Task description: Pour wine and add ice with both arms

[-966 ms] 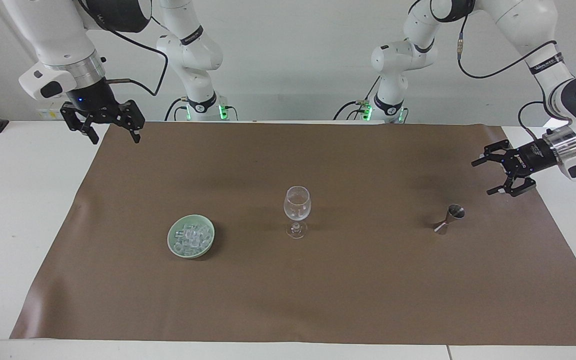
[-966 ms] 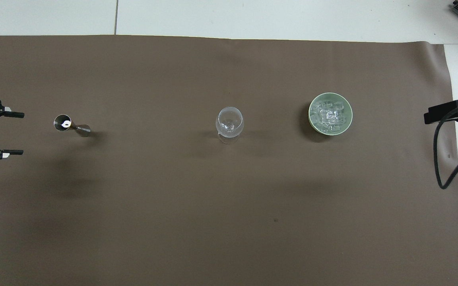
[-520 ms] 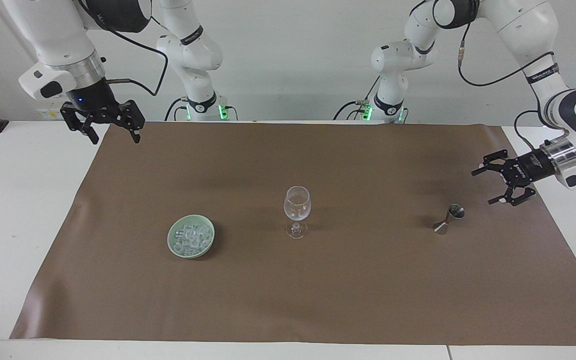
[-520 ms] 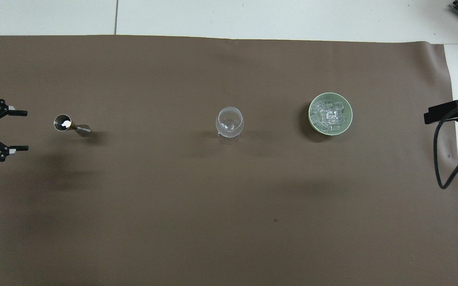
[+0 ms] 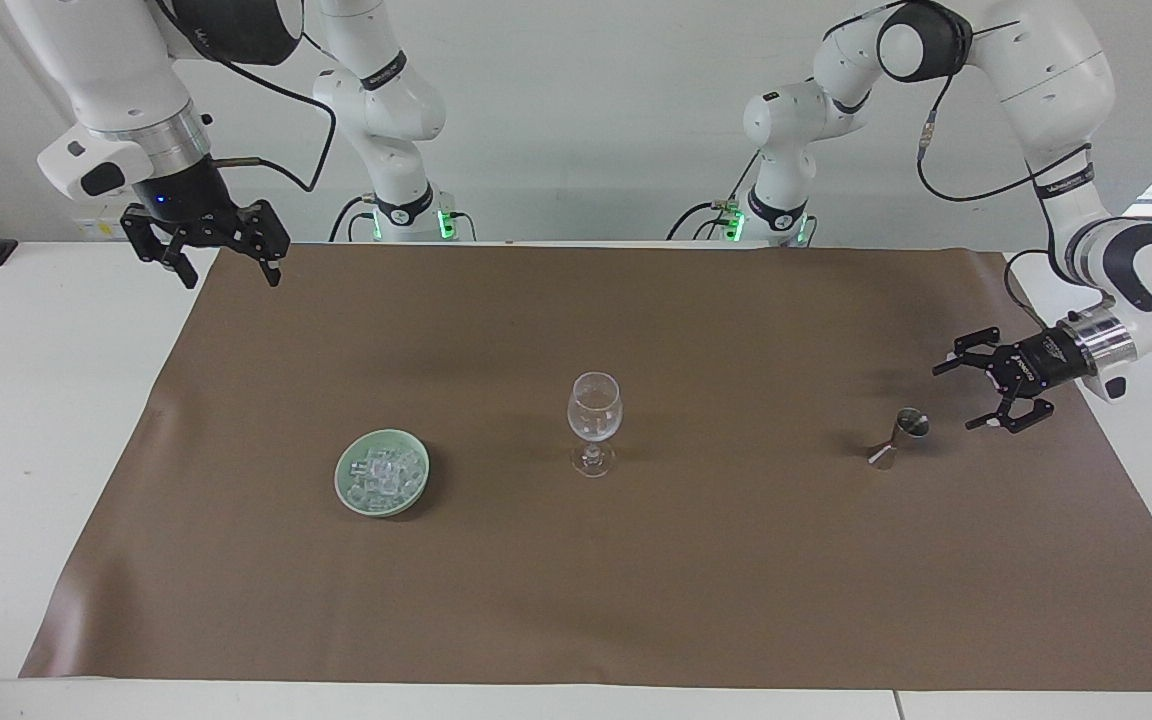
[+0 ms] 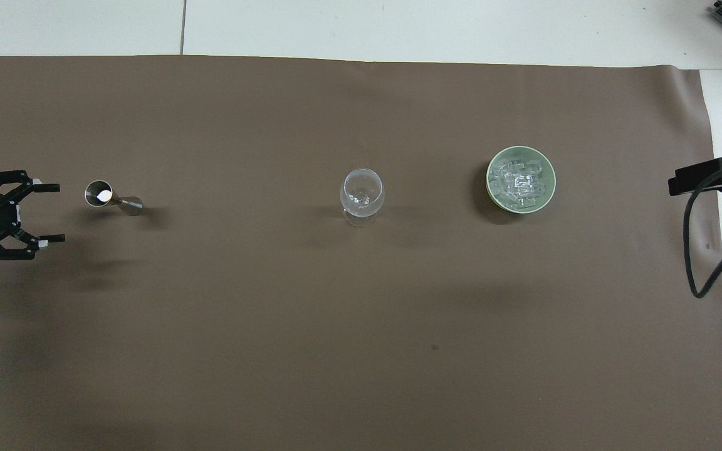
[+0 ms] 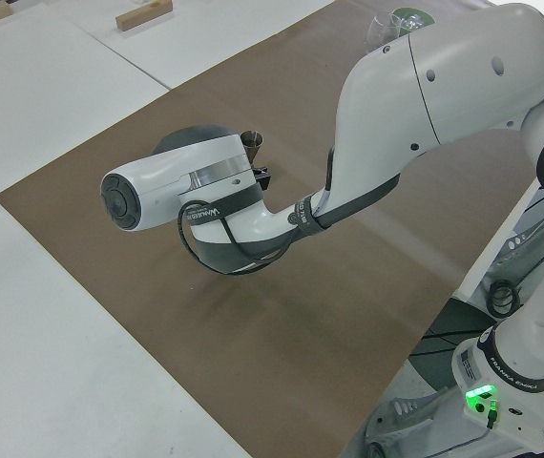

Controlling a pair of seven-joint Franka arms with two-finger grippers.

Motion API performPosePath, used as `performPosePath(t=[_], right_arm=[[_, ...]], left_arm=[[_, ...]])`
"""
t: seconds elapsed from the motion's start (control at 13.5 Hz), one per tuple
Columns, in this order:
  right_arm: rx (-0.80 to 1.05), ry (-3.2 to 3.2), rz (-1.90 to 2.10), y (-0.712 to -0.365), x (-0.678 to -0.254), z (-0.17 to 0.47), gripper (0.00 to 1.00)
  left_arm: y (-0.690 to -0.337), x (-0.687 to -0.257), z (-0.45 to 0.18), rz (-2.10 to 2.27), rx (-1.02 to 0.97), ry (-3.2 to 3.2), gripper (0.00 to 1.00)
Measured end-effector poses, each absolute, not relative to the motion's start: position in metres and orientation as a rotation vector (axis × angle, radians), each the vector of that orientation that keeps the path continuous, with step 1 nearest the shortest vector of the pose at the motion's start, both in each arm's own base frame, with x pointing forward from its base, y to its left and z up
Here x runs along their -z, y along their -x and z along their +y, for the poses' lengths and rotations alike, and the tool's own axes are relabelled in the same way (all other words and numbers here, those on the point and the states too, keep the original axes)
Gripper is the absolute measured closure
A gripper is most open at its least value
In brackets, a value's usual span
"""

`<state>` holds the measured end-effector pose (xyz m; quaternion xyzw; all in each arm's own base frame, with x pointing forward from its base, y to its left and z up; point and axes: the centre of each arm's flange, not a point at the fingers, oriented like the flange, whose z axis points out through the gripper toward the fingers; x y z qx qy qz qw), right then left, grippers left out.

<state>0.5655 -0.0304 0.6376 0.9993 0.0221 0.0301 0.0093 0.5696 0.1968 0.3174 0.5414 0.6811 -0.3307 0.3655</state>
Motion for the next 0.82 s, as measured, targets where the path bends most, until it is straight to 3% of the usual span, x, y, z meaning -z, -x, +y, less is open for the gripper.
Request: performPosePath(t=[0.82], right_arm=[[-0.094, -3.121, 0.069, -0.566, -0.638, -0.030, 0.00]], left_arm=[[-0.558, -0.255, 0.172, 1.671, 0.803, -1.248, 0.00]])
